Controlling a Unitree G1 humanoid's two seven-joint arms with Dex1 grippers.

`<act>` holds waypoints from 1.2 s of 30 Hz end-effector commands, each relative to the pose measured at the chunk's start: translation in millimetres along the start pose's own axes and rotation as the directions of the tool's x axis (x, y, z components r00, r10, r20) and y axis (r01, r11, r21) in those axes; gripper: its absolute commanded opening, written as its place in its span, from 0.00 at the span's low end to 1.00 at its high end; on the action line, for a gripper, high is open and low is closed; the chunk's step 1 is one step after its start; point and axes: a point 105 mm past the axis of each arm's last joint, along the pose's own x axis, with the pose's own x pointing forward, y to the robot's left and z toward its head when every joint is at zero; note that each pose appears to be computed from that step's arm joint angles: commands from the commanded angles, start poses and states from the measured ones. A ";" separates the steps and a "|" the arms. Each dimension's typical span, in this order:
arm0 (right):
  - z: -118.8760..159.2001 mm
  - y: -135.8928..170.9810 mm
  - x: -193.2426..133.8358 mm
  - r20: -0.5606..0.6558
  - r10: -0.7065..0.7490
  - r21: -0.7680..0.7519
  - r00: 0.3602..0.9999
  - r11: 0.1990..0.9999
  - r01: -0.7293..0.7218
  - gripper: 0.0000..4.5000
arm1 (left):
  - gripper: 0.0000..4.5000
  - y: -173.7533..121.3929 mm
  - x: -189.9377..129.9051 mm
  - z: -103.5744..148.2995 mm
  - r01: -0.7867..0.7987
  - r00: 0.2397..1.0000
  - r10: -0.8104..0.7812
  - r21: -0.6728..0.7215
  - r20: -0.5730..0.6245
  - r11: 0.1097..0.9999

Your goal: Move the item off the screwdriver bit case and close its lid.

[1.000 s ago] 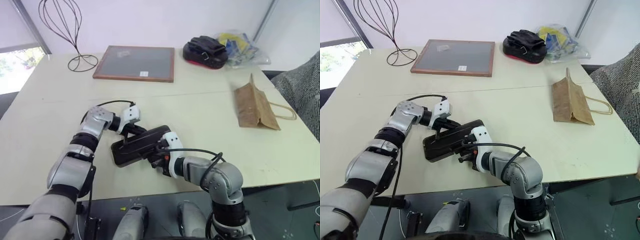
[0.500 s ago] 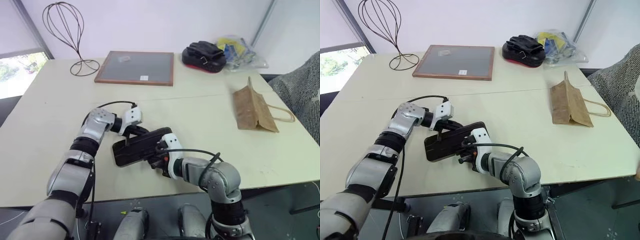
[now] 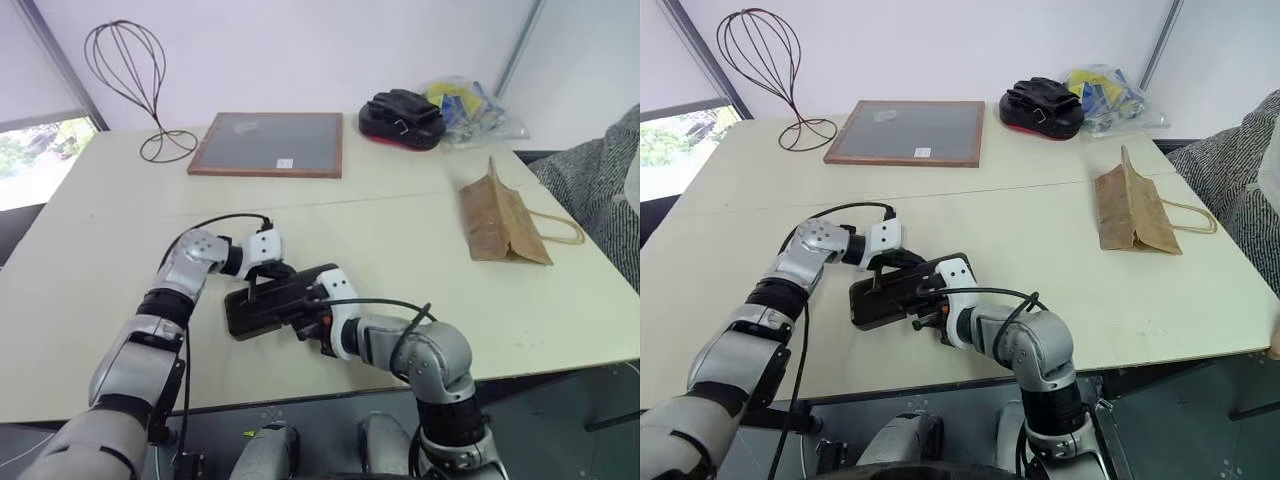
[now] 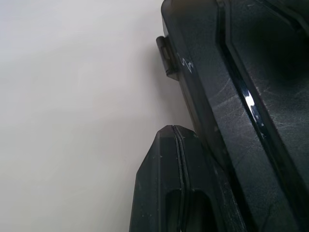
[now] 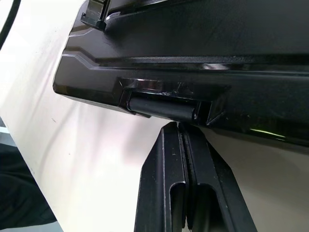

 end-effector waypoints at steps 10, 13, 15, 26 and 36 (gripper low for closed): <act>56.3 -12.1 -35.9 0.223 -0.065 -0.110 0.973 0.990 0.092 0.01 | 0.00 -34.2 22.1 -29.4 0.065 0.998 -0.066 -0.143 0.000 0.987; 44.6 -8.9 -48.6 0.172 -0.009 -0.142 0.985 0.989 0.033 0.01 | 0.00 7.8 -4.2 -8.0 -0.100 0.993 0.108 -0.133 0.054 0.986; 40.0 -6.9 -55.4 0.153 0.016 -0.155 0.988 0.988 0.009 0.01 | 0.00 23.5 -18.5 1.7 -0.168 0.980 0.181 -0.135 0.084 0.976; 61.0 -20.1 -107.8 0.170 0.026 -0.360 0.985 0.932 0.037 0.01 | 0.00 60.0 -97.5 65.0 -0.437 0.820 0.507 -0.280 0.266 0.855; 110.3 -48.3 -151.0 0.284 -0.014 -0.479 0.959 0.864 0.155 0.01 | 0.00 -5.0 -131.5 86.4 -0.472 0.746 0.619 -0.461 0.246 0.751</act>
